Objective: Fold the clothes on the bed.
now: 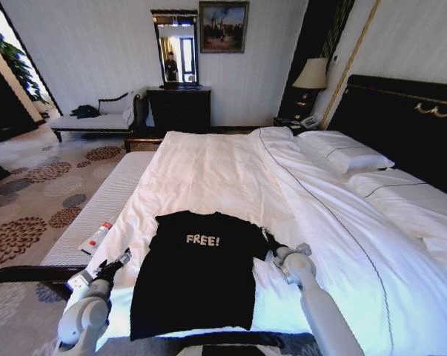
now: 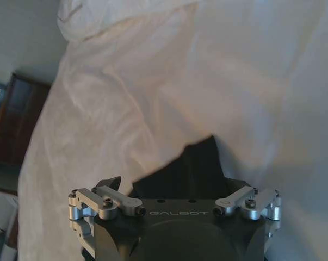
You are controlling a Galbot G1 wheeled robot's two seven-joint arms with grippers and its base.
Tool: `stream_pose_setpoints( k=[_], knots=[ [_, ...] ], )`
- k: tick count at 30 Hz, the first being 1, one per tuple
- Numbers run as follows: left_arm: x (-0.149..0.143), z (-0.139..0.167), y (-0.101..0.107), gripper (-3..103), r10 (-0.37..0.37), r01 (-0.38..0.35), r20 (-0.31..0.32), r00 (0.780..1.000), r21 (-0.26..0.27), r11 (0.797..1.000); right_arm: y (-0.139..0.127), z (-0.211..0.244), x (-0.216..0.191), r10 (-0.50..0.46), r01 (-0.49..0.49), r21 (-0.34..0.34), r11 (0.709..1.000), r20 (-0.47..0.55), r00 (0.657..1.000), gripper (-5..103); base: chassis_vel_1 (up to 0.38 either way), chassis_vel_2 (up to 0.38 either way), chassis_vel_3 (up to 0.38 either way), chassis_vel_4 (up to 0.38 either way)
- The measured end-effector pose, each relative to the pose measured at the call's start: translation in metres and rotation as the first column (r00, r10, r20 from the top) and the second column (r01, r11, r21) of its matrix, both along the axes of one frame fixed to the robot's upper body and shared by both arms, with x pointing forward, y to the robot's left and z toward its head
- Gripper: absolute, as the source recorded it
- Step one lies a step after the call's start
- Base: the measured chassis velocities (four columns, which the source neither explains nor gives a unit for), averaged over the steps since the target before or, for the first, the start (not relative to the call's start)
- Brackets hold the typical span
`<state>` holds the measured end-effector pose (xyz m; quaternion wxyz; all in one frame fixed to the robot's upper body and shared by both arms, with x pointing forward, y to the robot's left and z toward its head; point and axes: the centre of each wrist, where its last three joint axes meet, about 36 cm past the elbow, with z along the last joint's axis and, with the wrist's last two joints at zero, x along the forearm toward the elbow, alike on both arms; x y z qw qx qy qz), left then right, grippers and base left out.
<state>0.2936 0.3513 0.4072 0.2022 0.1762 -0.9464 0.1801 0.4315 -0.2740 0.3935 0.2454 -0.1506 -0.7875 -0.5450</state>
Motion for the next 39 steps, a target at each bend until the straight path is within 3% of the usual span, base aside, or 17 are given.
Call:
stream_pose_setpoints(
  k=[11,15,19,23,29,35,38,39],
  knots=[
    [0.0,-0.002,-0.007,100,0.0,-0.001,-0.001,1.0,-0.009,1.0,-0.023,0.025,0.003,-0.083,0.073,0.089,0.993,0.104,0.991,100,0.0,0.0,0.0,0.0],
    [0.0,-0.004,-0.009,100,0.0,0.0,-0.005,1.0,-0.01,1.0,-0.03,0.025,-0.002,-0.092,0.084,0.076,0.994,0.107,0.99,100,0.0,0.0,0.0,0.0],
    [0.0,-0.005,-0.011,100,0.001,-0.001,-0.007,1.0,-0.01,1.0,-0.037,0.013,-0.006,-0.106,0.106,0.002,0.994,0.085,0.991,100,0.0,0.0,0.0,0.0],
    [-0.001,-0.004,-0.012,100,0.0,0.0,-0.006,1.0,-0.01,1.0,-0.036,0.007,-0.009,-0.089,0.091,-0.026,0.996,0.044,0.995,100,0.0,0.0,0.0,0.0],
    [-0.004,-0.003,-0.013,100,0.003,-0.003,-0.006,1.0,-0.009,1.0,-0.029,-0.004,-0.009,-0.04,0.039,-0.029,0.999,-0.025,0.999,100,0.0,0.0,0.0,0.0],
    [-0.005,-0.003,-0.012,100,0.004,-0.004,-0.007,1.0,-0.006,1.0,-0.024,-0.007,-0.005,-0.021,0.021,-0.007,1.0,-0.023,1.0,103,0.0,0.0,0.0,0.0],
    [-0.005,-0.003,-0.011,100,0.007,-0.007,-0.005,1.0,-0.003,1.0,-0.021,-0.008,-0.002,-0.016,0.016,0.005,1.0,-0.015,1.0,89,0.0,0.0,0.0,0.0],
    [-0.005,-0.003,-0.011,100,0.007,-0.007,-0.005,1.0,-0.003,1.0,-0.021,-0.009,-0.002,-0.017,0.017,0.006,1.0,-0.015,1.0,89,0.0,0.0,0.0,0.0]
  ],
)
